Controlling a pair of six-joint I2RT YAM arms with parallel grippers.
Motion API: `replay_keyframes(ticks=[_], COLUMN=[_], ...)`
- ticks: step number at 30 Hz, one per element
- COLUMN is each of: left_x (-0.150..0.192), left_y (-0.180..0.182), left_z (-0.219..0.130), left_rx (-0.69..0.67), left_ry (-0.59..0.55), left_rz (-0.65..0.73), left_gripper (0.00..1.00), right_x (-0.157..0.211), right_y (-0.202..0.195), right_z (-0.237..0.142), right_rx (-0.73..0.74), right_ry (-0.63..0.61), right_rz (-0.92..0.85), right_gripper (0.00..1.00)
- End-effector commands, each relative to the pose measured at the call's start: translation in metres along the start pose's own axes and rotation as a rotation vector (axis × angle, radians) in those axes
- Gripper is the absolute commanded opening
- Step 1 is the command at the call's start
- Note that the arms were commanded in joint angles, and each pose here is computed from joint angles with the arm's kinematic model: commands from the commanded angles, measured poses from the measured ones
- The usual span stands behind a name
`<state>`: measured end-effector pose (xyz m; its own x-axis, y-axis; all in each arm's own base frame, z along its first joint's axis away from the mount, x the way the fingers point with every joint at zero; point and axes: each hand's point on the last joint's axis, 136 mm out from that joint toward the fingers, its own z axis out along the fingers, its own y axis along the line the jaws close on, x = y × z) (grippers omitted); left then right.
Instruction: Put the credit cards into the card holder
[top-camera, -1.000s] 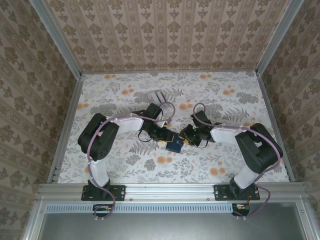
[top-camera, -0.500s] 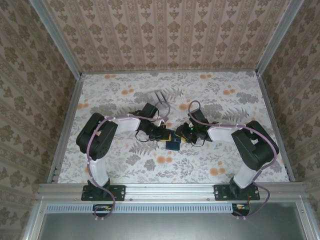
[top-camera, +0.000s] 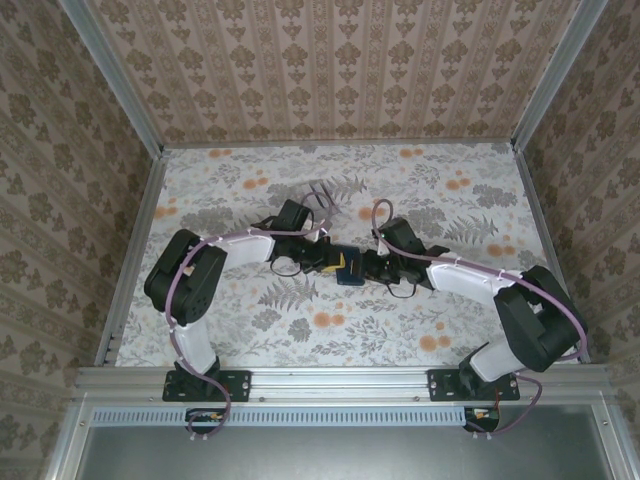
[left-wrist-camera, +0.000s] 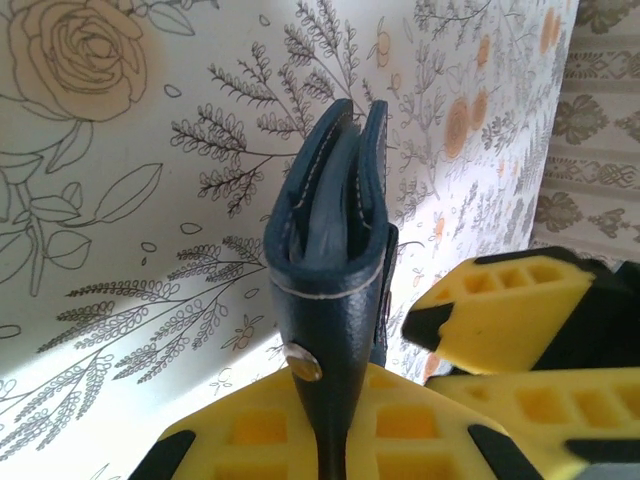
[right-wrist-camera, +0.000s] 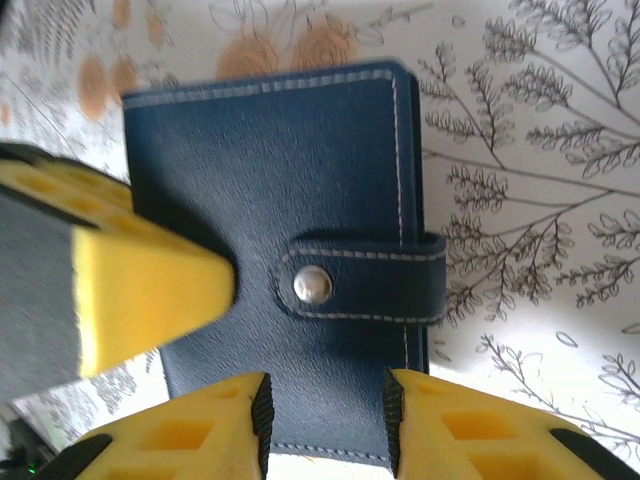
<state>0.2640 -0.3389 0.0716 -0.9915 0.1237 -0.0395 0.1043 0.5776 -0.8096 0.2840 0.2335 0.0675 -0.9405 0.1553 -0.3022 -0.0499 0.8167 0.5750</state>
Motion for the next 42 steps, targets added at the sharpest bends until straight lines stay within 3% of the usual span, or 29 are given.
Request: replay_keyframes(ticks=[1, 8, 16, 24, 34, 37, 38, 42], left_x=[-0.003, -0.003, -0.003, 0.002, -0.004, -0.004, -0.004, -0.003], left_y=[-0.023, -0.031, -0.039, -0.041, -0.018, 0.000, 0.004, 0.017], left_z=[-0.011, -0.008, -0.005, -0.003, -0.016, -0.020, -0.019, -0.017], left_rx=[0.081, 0.122, 0.162, 0.170, 0.086, 0.004, -0.004, -0.027], left_ry=[-0.012, 0.015, 0.042, 0.082, 0.047, 0.042, 0.047, 0.055], left_rz=[0.003, -0.014, -0.036, -0.044, -0.049, -0.014, -0.013, -0.021], left_gripper=[0.00, 0.00, 0.00, 0.00, 0.00, 0.00, 0.01, 0.33], right_x=[-0.002, -0.018, -0.028, -0.039, -0.028, -0.026, -0.026, -0.022], right_y=[0.000, 0.004, -0.016, -0.032, -0.026, -0.024, -0.025, -0.021], right_z=[0.002, 0.007, 0.016, 0.010, -0.002, -0.009, -0.010, -0.008], right_rx=[0.053, 0.110, 0.238, 0.344, 0.279, 0.237, 0.228, 0.168], right_ry=[0.014, -0.018, -0.045, -0.097, -0.106, -0.120, -0.123, -0.106], right_rz=[-0.082, -0.122, -0.153, -0.144, -0.084, -0.043, -0.022, 0.016], right_gripper=[0.38, 0.41, 0.40, 0.31, 0.02, 0.00, 0.00, 0.00])
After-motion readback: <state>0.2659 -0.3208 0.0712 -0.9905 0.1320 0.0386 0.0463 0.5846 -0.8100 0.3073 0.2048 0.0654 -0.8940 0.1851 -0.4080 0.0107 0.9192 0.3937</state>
